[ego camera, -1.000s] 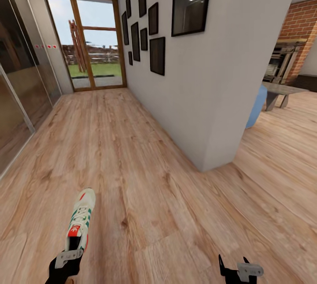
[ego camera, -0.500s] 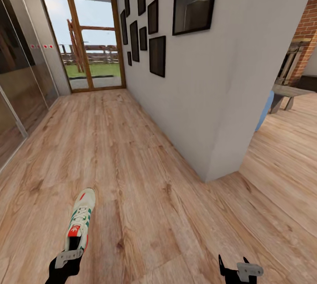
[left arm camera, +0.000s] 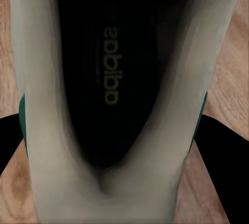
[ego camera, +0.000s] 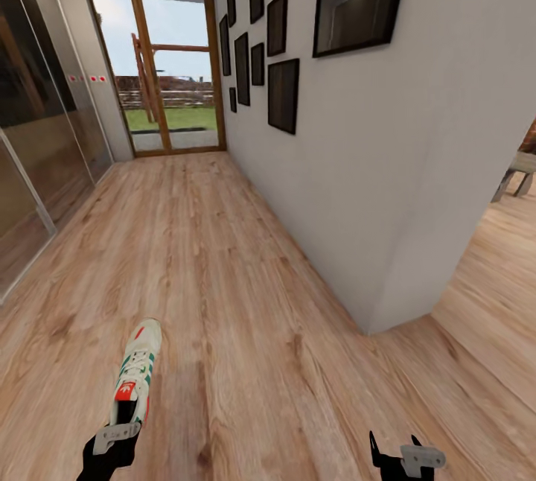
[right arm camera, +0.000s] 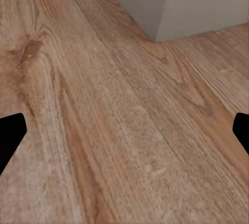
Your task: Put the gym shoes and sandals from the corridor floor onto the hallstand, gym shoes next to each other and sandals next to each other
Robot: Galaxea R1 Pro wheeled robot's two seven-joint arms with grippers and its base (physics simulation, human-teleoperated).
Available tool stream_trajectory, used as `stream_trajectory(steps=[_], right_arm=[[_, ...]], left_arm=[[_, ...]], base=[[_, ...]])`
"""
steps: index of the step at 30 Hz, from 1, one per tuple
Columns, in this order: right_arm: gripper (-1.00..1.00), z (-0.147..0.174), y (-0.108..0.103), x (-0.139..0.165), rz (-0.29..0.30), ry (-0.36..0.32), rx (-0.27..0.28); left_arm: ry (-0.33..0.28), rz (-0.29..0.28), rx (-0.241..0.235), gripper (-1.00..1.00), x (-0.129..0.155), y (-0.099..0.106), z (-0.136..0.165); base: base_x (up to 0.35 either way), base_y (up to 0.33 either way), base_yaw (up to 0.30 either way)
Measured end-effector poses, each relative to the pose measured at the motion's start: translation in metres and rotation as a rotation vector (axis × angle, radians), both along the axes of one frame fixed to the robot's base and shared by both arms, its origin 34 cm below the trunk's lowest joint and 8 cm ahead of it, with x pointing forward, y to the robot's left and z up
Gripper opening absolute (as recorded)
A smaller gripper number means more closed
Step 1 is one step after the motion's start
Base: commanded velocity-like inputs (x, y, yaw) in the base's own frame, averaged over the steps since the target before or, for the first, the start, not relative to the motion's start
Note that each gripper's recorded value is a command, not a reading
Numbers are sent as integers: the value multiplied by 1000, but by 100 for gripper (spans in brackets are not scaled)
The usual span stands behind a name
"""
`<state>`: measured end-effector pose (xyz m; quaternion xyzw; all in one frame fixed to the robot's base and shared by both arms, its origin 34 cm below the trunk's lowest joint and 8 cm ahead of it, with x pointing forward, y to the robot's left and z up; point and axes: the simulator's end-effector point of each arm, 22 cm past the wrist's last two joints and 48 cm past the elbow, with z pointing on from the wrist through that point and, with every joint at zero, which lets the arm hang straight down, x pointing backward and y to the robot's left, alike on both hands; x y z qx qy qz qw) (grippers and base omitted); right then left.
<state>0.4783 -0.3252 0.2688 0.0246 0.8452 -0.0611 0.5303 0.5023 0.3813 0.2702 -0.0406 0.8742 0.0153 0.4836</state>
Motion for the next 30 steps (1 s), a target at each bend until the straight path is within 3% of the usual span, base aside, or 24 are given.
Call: stream_trajectory(steps=[30], right_arm=[[100,0,0,0,0,0,0]], left_arm=[[0,0,-1,-100,0,-1,0]], base=[[339,0,19]])
